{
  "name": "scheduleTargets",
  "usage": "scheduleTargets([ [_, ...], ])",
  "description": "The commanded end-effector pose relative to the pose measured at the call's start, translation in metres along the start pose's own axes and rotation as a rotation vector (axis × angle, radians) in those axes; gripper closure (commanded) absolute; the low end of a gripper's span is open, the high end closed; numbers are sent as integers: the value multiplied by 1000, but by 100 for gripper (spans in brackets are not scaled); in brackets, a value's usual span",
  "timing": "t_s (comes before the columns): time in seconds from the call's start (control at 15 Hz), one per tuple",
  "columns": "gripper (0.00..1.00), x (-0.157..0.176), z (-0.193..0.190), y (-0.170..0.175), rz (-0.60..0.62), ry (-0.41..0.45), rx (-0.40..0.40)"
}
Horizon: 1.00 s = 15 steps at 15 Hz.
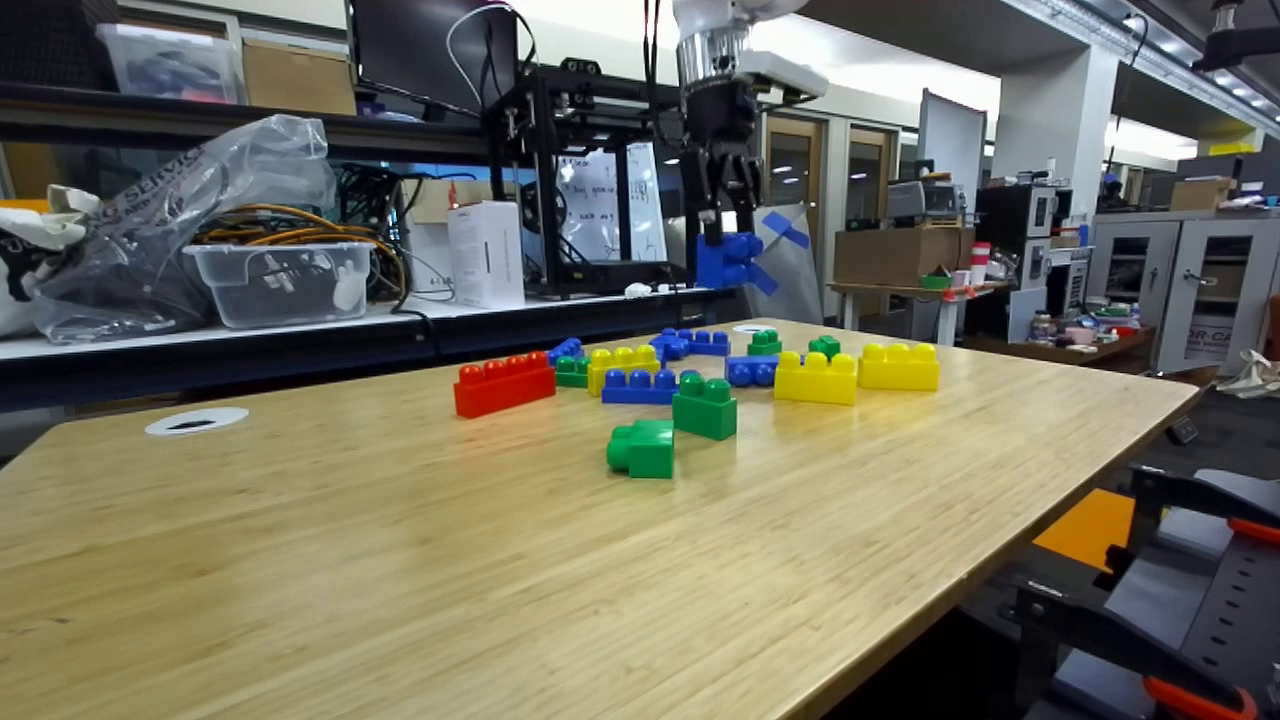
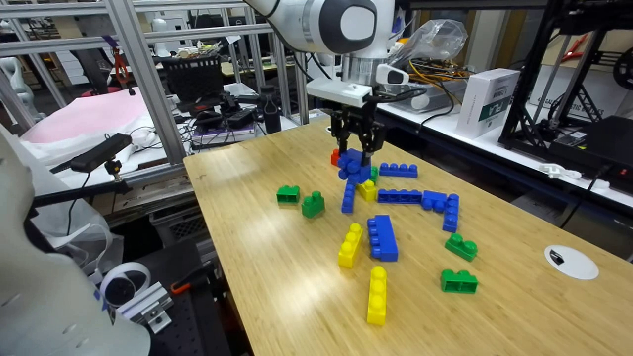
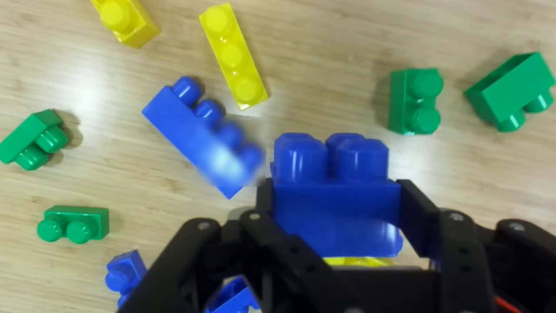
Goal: Move the blue square building block forward, place a green building block on top of the blue square block
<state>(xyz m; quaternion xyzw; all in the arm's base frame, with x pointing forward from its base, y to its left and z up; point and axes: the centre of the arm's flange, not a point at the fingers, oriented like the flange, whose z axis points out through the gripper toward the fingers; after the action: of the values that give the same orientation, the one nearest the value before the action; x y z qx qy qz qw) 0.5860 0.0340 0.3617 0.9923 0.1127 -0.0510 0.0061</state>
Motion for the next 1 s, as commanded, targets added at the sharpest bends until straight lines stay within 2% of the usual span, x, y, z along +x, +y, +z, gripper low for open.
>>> scheduleTargets([
  [0.0, 56, -42, -5, -14, -105, -43, 21],
  [0.47, 56, -85, -4, -32, -217, -143, 46],
  [0.93, 56, -89, 35, -49, -243, -302, 45],
])
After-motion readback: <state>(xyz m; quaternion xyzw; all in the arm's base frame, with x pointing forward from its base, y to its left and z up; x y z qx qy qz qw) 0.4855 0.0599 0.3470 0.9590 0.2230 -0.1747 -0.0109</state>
